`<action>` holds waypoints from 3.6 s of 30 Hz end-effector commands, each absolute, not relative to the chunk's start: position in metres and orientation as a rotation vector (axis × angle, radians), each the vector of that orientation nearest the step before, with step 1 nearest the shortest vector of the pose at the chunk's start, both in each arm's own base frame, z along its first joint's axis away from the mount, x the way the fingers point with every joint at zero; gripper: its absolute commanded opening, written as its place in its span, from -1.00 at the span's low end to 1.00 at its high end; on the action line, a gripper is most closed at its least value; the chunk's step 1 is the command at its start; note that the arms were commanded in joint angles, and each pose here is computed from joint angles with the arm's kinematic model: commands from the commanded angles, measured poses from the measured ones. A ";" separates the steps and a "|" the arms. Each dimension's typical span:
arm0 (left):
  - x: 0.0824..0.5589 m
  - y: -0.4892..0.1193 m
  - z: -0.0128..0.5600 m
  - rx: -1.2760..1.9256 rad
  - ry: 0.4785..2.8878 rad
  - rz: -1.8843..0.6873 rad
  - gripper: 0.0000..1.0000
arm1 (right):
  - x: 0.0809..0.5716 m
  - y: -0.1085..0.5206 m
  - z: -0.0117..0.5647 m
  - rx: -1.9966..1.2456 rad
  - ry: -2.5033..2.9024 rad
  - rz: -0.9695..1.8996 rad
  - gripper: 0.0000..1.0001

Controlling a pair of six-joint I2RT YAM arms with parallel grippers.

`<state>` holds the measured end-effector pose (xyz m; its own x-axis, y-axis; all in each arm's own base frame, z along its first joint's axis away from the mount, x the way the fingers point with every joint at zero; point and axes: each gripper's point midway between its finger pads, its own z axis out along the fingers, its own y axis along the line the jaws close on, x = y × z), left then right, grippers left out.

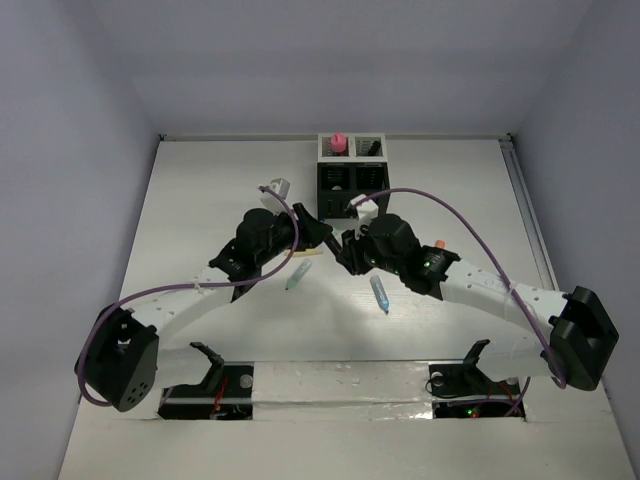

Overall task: Sort the stationery into containers
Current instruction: Pick up the pen from the center of the board, then place the pen in the storage box.

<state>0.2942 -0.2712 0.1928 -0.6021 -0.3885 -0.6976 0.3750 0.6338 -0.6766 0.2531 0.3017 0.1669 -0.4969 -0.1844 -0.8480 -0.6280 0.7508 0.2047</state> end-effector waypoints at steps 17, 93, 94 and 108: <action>0.287 -0.262 0.248 -0.003 1.740 -1.141 -1.00 | 0.263 0.330 0.219 -0.640 1.835 0.724 -0.83; 0.211 -0.163 0.313 0.091 1.666 -0.821 0.98 | 0.461 0.202 0.282 -0.289 2.200 0.425 -1.00; 0.210 -0.163 0.313 0.111 1.676 -0.809 0.98 | 0.470 0.198 0.270 -0.274 2.228 0.407 -1.00; 0.221 -0.156 0.298 0.183 1.708 -0.672 0.98 | 0.523 0.191 0.245 -0.246 2.222 0.392 -1.00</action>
<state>0.2150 -0.1566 0.2947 -0.2904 -0.2563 -0.9219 0.4614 0.8065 -0.3696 0.5090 0.1844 0.2232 -0.6905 -0.0420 -0.7221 -0.2698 0.9412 0.2033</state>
